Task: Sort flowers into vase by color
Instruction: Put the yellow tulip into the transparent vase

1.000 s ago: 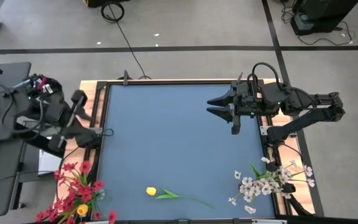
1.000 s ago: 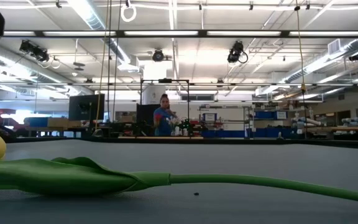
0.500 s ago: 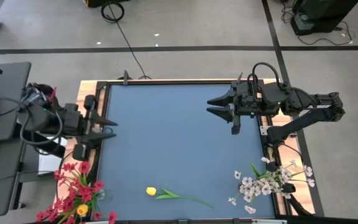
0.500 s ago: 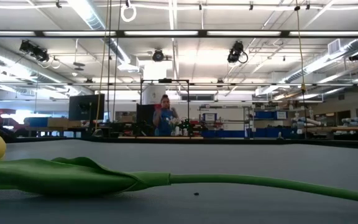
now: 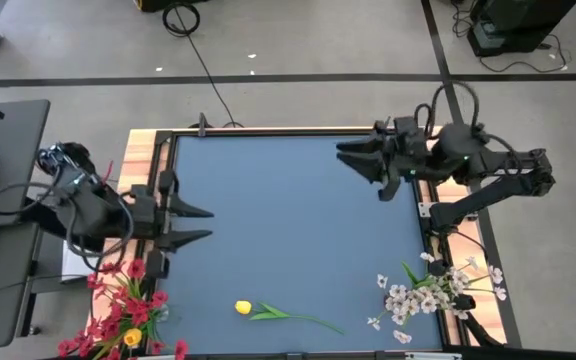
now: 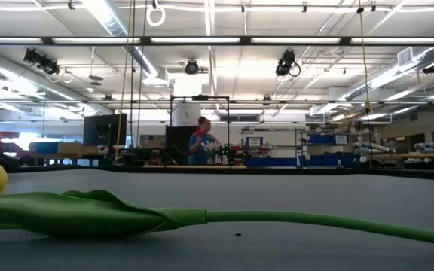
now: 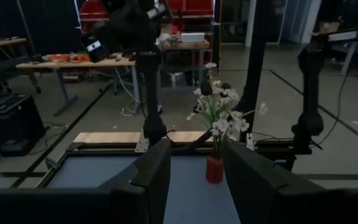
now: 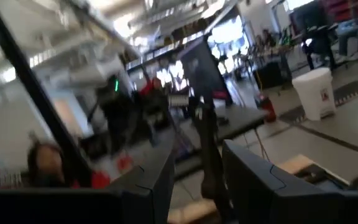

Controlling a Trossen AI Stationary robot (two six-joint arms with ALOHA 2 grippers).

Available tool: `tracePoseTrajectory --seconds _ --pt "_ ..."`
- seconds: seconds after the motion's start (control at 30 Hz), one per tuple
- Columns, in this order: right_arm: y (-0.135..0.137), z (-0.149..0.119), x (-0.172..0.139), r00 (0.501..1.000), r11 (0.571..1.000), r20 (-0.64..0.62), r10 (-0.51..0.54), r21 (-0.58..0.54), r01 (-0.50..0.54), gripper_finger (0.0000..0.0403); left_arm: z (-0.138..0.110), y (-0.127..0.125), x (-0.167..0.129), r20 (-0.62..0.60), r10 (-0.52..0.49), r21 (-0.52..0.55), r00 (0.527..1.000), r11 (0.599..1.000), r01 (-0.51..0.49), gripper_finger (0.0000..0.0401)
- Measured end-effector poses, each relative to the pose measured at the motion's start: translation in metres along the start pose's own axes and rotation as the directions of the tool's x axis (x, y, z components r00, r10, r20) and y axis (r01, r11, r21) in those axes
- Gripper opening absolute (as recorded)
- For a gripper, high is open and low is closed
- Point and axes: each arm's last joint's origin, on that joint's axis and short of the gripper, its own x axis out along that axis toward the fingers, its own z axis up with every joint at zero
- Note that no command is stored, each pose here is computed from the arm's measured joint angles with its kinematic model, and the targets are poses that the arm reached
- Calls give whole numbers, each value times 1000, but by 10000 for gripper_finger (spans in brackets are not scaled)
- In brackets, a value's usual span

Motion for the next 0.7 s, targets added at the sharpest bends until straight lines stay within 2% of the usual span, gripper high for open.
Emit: tracePoseTrajectory --seconds 0.07,0.13,0.2,0.33,0.43,0.53,0.7 --pt "-2 -5 7 999 1000 -28 16 3 -16 144 -2 -3 4 -7 19 -2 1000 1000 -19 150" --pt "-3 -21 23 996 1000 -93 13 16 -12 144 -3 -4 6 -12 32 -26 999 999 -32 150" --pt "-2 -46 42 980 1000 -197 12 29 -6 144 -4 -5 7 -14 38 -45 999 998 -39 150" --pt "-5 -105 78 916 997 -401 -25 61 54 143 -4 -6 7 -15 44 -48 999 998 -45 150" --pt "-7 -147 95 843 990 -536 -48 85 110 139 -4 -5 7 -14 53 -50 999 997 -53 150" --pt "-9 -195 108 735 983 -676 -59 88 159 137 -5 -5 7 -16 72 -44 997 996 -72 150" --pt "-8 -262 118 554 978 -832 18 131 165 137 -6 -4 8 -25 91 -31 996 995 -91 150"
